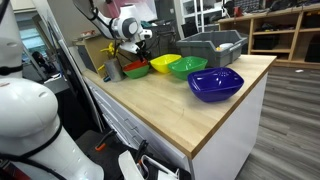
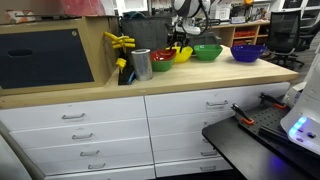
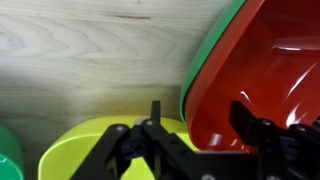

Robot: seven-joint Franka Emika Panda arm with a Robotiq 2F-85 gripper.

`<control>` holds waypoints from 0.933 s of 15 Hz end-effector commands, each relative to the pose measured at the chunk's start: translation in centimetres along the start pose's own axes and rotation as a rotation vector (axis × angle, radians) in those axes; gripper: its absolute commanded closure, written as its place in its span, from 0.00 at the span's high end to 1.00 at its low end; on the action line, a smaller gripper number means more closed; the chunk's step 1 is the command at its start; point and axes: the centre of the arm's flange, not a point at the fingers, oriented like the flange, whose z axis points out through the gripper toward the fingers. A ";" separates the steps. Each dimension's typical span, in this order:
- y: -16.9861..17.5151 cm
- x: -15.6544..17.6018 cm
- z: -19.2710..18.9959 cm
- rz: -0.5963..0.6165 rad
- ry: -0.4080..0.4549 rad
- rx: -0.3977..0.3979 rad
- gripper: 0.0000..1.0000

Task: Remove the red bowl from the green bowl then move the green bowl at the front to the right and push the red bowl to the left.

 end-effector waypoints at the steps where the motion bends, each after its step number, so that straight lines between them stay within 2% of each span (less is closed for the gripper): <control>1: -1.5 0.7 0.4 0.024 0.022 0.020 0.42; 6: -1.9 1.1 -0.3 0.024 0.028 0.037 0.05; 7: -1.9 1.2 -0.6 0.027 0.028 0.039 0.01; 14: -1.0 1.1 -3.0 0.029 0.008 0.029 0.01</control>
